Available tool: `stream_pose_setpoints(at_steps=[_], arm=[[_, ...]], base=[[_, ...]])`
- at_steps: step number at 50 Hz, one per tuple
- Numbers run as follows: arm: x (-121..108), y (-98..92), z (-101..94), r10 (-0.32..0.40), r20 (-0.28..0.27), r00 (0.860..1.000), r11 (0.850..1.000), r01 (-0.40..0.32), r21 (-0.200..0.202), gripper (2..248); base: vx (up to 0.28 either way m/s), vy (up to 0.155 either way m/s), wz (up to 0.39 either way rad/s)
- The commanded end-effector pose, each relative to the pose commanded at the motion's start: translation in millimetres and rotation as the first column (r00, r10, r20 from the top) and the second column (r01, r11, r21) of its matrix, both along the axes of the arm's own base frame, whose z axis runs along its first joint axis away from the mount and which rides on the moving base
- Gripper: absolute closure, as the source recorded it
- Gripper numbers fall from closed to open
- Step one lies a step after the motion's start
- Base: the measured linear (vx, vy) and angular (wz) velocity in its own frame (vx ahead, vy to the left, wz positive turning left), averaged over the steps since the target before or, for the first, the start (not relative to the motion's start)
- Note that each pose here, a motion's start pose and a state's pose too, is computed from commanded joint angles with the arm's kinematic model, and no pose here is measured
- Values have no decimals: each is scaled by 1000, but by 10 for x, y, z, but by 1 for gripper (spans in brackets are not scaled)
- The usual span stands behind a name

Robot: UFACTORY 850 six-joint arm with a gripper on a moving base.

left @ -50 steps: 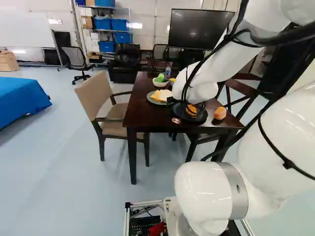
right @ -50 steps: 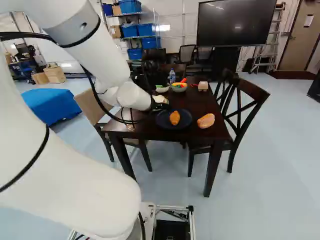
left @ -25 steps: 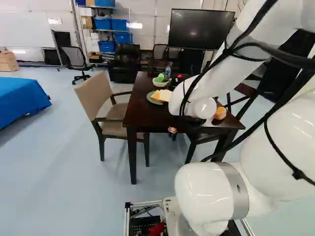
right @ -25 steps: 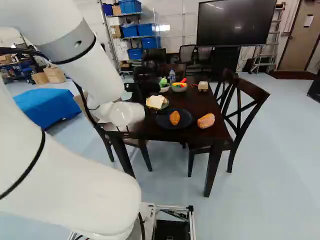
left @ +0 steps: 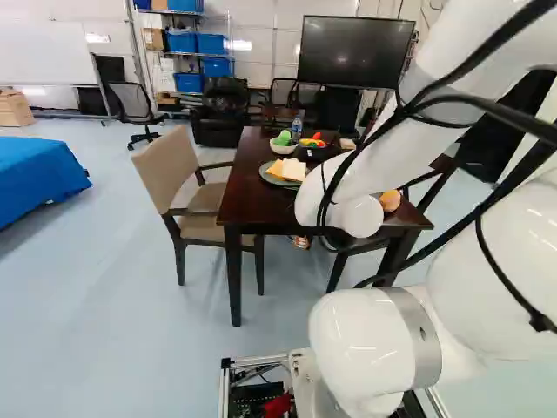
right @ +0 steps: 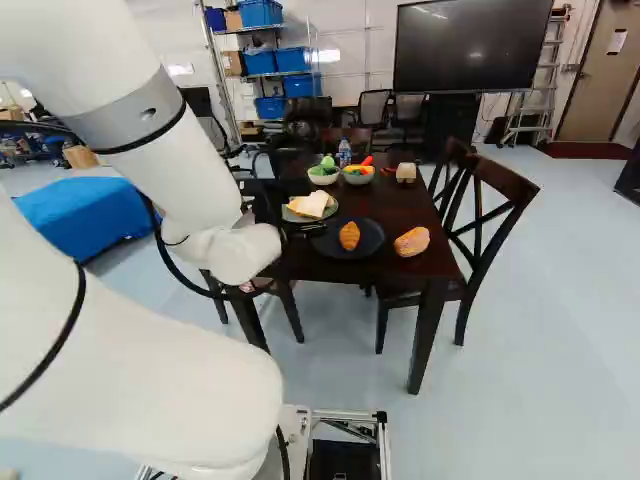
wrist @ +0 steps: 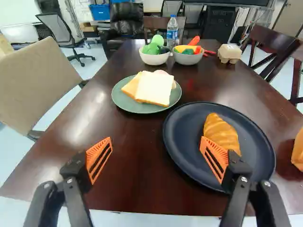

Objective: Move the croissant to the empty plate

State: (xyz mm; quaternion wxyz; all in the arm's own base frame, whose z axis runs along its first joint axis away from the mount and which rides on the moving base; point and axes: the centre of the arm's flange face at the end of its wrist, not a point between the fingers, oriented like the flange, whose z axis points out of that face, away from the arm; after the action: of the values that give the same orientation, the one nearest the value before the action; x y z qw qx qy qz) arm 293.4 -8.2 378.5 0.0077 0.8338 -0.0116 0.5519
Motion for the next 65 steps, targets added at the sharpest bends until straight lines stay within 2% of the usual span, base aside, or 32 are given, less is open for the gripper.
stream_pose_setpoints(at_steps=[30,65], arm=[[-200,72,-112,24,61,998,1000,-24,-2,3],[-231,82,-128,28,70,997,1000,-28,-2,3]], base=[[0,0,0],[0,0,0]])
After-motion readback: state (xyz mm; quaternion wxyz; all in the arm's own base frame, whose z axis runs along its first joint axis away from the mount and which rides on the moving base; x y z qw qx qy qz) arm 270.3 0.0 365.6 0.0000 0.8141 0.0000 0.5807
